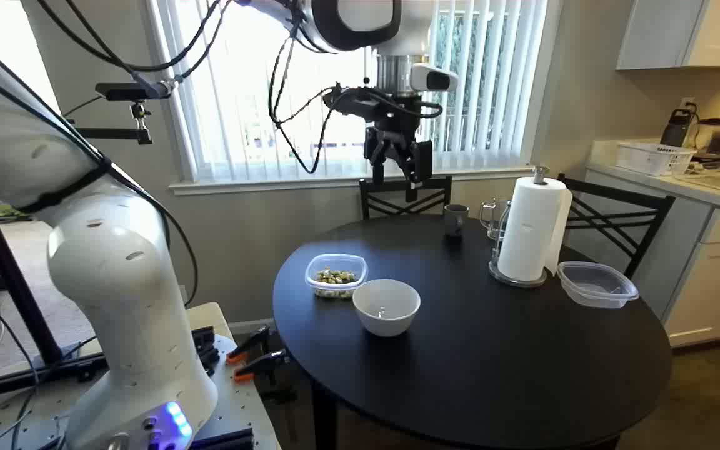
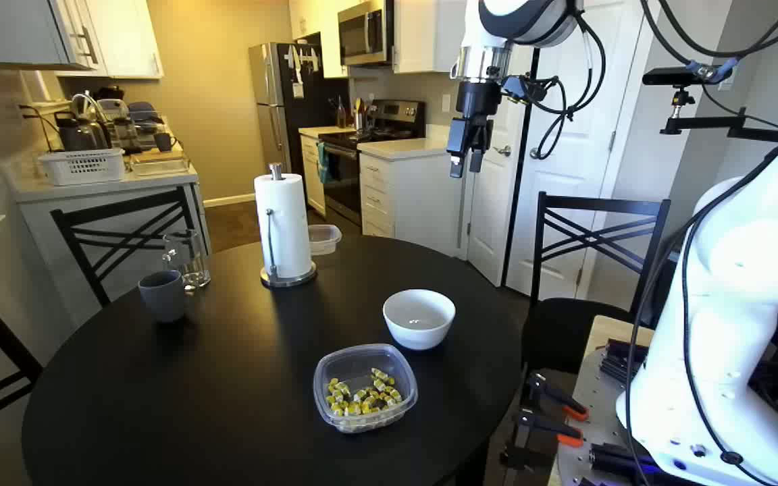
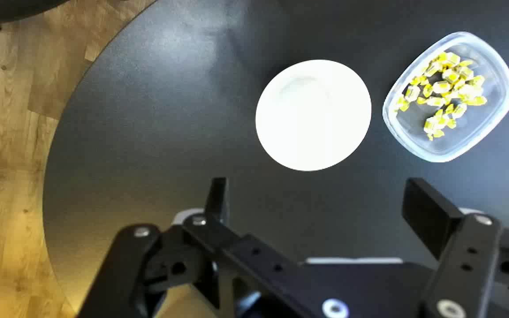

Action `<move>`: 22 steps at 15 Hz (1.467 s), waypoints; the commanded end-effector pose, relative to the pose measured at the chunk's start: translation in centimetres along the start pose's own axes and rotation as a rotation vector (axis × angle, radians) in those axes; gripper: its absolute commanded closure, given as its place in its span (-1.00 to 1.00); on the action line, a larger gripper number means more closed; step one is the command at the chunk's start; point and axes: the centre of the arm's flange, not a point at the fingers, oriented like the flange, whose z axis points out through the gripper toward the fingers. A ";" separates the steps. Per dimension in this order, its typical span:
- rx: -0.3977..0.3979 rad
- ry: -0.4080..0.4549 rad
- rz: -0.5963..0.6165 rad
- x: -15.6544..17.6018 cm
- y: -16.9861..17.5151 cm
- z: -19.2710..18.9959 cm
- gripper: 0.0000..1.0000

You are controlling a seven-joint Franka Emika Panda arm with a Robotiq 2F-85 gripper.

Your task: Pour the contents in the container into the bowl

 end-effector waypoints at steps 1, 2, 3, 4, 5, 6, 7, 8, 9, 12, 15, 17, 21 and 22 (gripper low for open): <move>0.000 0.000 0.000 0.0 0.0 0.0 -1.00; 0.000 0.000 0.000 0.0 0.0 0.0 -1.00; 0.000 0.000 0.000 0.0 0.0 0.0 -1.00; 0.000 0.000 0.000 0.0 0.0 0.0 -1.00; 0.000 0.000 0.000 0.0 0.0 0.0 -1.00; 0.000 0.000 0.000 0.0 0.0 0.0 -1.00; 0.000 0.000 0.000 0.0 0.0 0.0 -1.00; 0.000 0.000 0.000 0.0 0.0 0.0 -1.00; 0.000 0.000 0.000 0.0 0.0 0.0 -1.00; 0.000 0.000 0.000 0.0 0.0 0.0 -1.00; 0.000 0.000 0.000 0.0 0.0 0.0 -1.00; -0.039 -0.008 -0.076 0.3 -3.6 0.8 -1.00; -0.117 -0.103 -0.291 0.5 -14.4 5.0 -1.00; -0.143 -0.128 -0.343 0.4 -17.3 6.4 -1.00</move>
